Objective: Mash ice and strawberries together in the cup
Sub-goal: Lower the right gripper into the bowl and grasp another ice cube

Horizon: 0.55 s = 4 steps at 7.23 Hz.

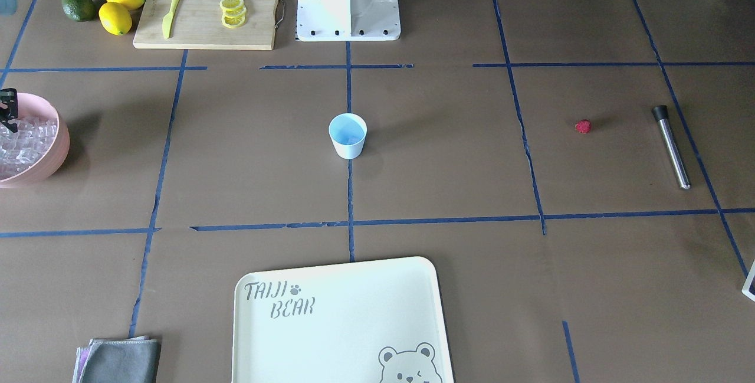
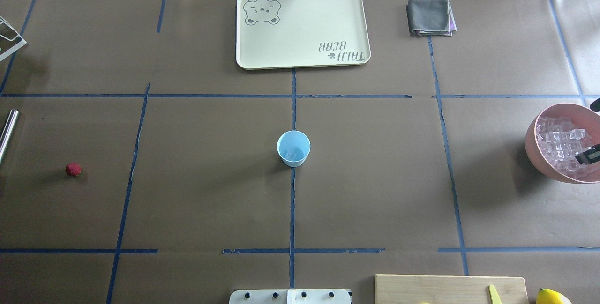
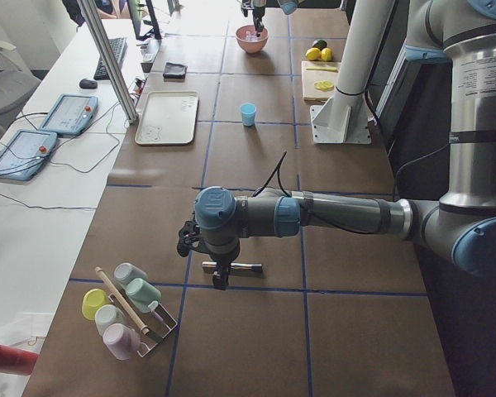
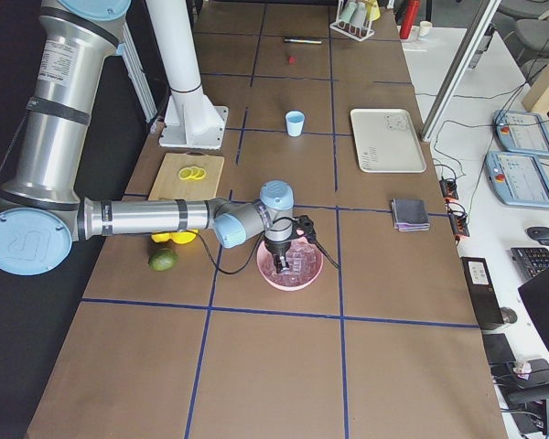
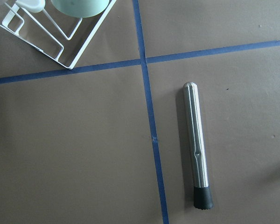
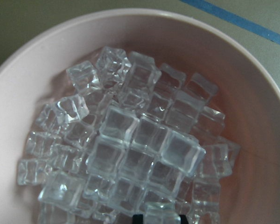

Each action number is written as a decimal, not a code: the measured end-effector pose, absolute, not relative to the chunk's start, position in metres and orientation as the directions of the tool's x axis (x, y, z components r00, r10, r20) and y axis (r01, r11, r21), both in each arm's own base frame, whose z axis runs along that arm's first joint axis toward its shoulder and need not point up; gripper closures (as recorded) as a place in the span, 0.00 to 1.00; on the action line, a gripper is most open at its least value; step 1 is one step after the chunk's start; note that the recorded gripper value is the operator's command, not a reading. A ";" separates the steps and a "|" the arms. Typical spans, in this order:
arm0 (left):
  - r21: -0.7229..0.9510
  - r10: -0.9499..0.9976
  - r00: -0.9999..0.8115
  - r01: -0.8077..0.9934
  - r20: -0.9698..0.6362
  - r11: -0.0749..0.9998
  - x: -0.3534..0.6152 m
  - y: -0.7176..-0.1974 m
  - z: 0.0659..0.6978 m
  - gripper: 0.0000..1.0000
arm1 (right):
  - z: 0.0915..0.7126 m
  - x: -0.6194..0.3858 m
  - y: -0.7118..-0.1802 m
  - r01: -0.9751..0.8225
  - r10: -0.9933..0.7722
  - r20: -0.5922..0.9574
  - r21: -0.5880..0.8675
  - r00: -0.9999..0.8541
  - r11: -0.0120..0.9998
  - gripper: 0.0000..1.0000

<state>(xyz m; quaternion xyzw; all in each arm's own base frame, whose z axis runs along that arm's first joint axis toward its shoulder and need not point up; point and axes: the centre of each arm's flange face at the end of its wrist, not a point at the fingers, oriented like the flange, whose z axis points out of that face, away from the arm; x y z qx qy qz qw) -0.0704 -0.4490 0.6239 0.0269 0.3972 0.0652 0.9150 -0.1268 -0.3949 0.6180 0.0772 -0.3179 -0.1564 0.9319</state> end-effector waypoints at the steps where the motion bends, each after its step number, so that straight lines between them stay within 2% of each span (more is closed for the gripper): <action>1: 0.101 0.141 0.676 -0.098 -0.723 0.990 -0.070 -0.449 0.624 0.00 | 0.608 -0.122 -0.396 0.231 -0.341 0.576 0.258 0.743 0.938 1.00; 4: 0.099 0.139 0.676 -0.098 -0.724 0.990 -0.070 -0.448 0.625 0.00 | 0.545 -0.119 -0.410 0.126 -0.294 0.636 0.296 0.714 0.947 1.00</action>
